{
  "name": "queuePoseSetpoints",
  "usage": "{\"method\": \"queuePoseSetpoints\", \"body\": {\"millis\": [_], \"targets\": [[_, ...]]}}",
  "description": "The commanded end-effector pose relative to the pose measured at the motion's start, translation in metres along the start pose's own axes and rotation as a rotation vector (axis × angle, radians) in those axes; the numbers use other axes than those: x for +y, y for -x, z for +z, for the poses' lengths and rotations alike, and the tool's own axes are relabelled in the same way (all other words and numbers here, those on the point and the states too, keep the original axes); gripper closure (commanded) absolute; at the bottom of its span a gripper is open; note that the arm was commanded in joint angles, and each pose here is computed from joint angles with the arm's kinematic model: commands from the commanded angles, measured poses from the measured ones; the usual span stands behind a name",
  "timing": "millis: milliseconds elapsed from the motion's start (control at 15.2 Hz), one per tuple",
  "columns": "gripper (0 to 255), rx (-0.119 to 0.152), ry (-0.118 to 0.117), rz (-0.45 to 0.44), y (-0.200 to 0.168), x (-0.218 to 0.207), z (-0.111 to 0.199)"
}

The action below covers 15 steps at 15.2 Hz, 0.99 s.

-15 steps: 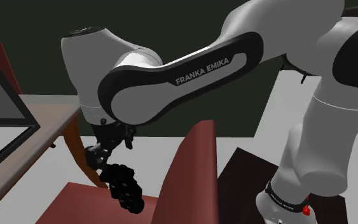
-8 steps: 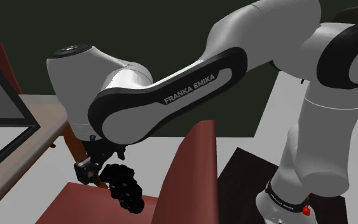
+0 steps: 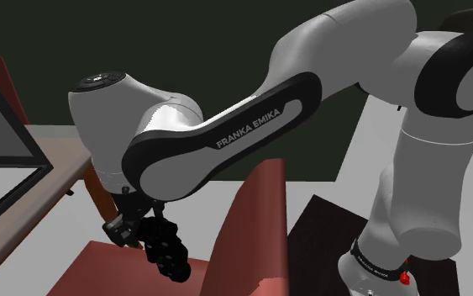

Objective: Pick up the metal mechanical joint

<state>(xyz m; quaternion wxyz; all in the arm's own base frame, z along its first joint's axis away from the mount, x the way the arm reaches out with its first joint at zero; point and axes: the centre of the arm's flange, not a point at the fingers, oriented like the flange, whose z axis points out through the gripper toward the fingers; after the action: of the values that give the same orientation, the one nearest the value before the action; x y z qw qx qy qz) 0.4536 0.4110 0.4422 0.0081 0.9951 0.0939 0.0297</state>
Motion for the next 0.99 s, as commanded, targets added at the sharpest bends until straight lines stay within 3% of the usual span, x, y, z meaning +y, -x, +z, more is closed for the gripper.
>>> {"method": "queuePoseSetpoints", "body": {"millis": [0, 330, 924], "targets": [[255, -0.002, 0.001, 0.000, 0.000, 0.000, 0.001], [255, -0.002, 0.001, 0.000, 0.000, 0.000, 0.001], [255, -0.002, 0.001, 0.000, -0.003, 0.001, -0.046]]}}
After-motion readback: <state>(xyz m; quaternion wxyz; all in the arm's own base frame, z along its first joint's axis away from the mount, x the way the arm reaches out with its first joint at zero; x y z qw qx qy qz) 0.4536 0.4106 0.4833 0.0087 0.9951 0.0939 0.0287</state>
